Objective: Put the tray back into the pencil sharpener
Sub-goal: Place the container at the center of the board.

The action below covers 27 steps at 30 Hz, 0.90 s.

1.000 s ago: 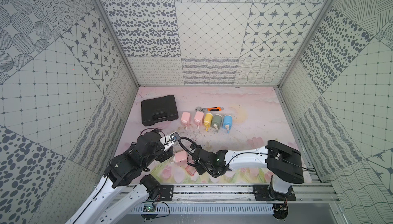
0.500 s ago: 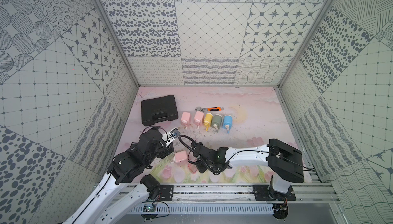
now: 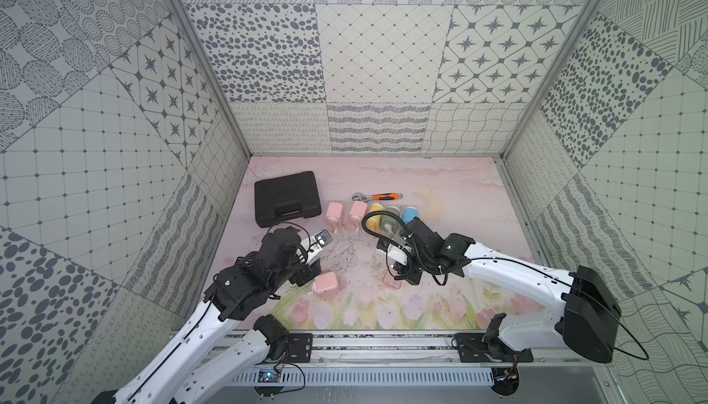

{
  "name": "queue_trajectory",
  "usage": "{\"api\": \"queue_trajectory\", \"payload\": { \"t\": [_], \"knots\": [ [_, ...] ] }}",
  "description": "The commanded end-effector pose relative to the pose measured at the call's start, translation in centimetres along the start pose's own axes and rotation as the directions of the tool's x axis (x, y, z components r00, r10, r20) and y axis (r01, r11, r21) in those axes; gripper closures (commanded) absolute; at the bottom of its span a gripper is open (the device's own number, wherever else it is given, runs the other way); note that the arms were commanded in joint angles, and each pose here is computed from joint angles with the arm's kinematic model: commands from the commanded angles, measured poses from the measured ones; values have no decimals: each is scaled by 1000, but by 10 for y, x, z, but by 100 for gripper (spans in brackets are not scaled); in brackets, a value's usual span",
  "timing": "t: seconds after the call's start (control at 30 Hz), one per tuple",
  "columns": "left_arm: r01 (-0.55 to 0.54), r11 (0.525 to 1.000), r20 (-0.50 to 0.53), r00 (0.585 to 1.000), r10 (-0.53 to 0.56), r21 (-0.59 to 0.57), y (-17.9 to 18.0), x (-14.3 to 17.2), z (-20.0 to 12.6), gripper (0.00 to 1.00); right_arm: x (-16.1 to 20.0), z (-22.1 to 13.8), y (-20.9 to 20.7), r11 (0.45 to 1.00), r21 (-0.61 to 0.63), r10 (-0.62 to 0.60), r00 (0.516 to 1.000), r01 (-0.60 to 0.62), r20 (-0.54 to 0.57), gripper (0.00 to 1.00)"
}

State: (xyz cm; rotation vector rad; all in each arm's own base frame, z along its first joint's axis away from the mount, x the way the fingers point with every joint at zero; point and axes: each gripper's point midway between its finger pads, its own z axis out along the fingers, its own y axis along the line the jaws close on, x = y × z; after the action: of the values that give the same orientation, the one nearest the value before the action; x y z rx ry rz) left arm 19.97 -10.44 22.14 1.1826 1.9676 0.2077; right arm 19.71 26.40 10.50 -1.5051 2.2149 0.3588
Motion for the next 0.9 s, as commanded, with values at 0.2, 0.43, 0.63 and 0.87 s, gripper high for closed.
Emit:
{"api": "queue_trajectory", "payload": {
  "t": [0.2,0.43,0.63,0.87],
  "knots": [
    [1,977,-18,1000,2,214,-38,1,6,4,43,35,-16,963,-108,-264,947,248,-184,100],
    [-27,976,-44,998,37,218,-38,4,10,4,48,52,-29,970,-105,-236,949,219,-208,83],
    [-40,969,-79,995,60,243,-43,10,14,4,32,38,-36,980,-46,-196,966,191,-166,54],
    [-66,944,-157,980,122,323,-59,29,20,4,-37,-31,-72,914,349,148,970,-208,193,52]
  ]
}}
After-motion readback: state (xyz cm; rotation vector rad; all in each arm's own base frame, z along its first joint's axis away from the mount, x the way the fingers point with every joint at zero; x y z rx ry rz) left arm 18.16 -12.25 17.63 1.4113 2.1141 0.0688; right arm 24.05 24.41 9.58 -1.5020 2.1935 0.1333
